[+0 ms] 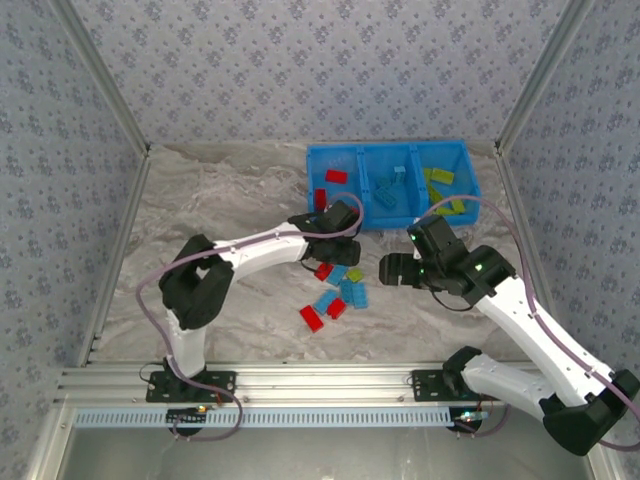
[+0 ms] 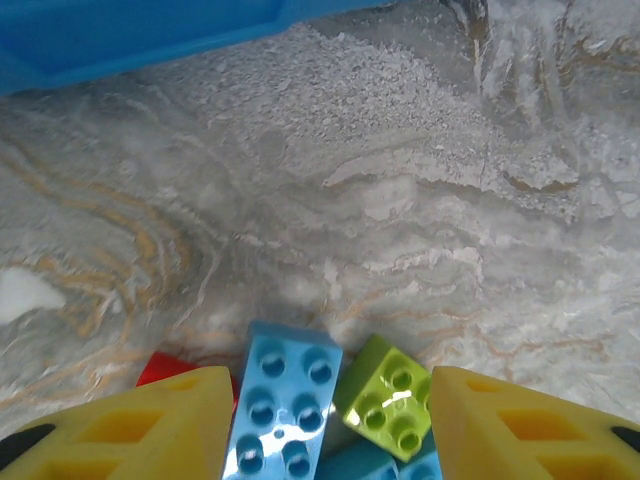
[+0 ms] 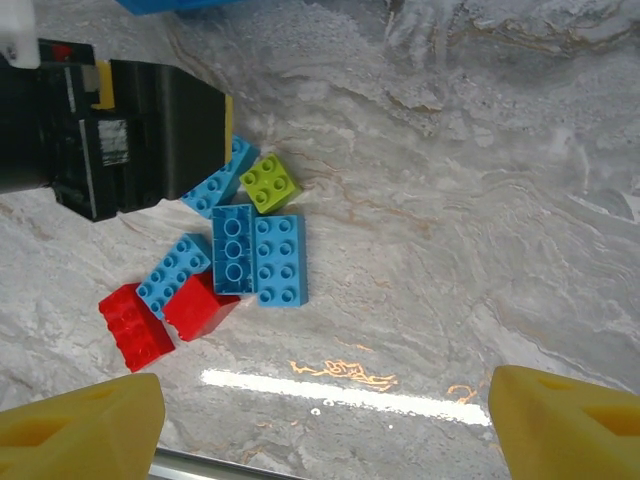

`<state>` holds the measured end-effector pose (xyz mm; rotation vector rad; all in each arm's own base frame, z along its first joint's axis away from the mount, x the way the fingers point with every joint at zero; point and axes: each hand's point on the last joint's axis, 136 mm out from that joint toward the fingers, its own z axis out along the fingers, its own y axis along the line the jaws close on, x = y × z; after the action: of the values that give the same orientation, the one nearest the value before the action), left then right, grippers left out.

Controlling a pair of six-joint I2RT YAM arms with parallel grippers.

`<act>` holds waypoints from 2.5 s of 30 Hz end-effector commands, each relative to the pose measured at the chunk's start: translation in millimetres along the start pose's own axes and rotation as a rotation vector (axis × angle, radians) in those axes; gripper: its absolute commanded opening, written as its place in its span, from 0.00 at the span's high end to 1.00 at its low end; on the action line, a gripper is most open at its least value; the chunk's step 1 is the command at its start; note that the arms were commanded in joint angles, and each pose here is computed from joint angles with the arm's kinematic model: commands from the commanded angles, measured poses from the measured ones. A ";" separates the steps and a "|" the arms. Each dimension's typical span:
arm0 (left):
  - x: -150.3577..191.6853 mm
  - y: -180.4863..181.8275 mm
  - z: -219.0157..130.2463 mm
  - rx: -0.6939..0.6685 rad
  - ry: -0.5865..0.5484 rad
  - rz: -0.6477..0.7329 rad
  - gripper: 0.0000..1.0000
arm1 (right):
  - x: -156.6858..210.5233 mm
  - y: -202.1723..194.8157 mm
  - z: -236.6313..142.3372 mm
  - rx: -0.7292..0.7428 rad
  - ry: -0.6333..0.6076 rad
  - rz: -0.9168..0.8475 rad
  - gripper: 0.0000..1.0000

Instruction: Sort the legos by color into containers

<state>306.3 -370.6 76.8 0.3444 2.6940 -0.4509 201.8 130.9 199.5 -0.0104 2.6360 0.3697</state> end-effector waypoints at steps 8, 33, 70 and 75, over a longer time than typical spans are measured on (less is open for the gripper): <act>22.0 9.5 30.5 -0.099 0.125 0.129 0.52 | 5.5 -14.9 0.7 0.054 0.002 0.027 0.12; -70.0 -67.5 -55.5 0.140 -0.209 0.132 0.77 | -24.2 4.8 -45.6 -0.141 -0.231 0.100 0.09; -204.2 -93.1 -162.1 -0.036 -0.500 0.379 0.47 | -10.5 -31.3 -62.2 -0.038 -0.289 0.167 0.07; -156.1 -69.2 -169.1 -0.089 -0.385 0.403 0.47 | -10.2 -25.1 -44.9 -0.056 -0.267 0.144 0.06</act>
<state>399.5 -425.2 329.6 0.6209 2.1025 -0.3232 188.6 91.7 246.4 0.2121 2.3474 0.4724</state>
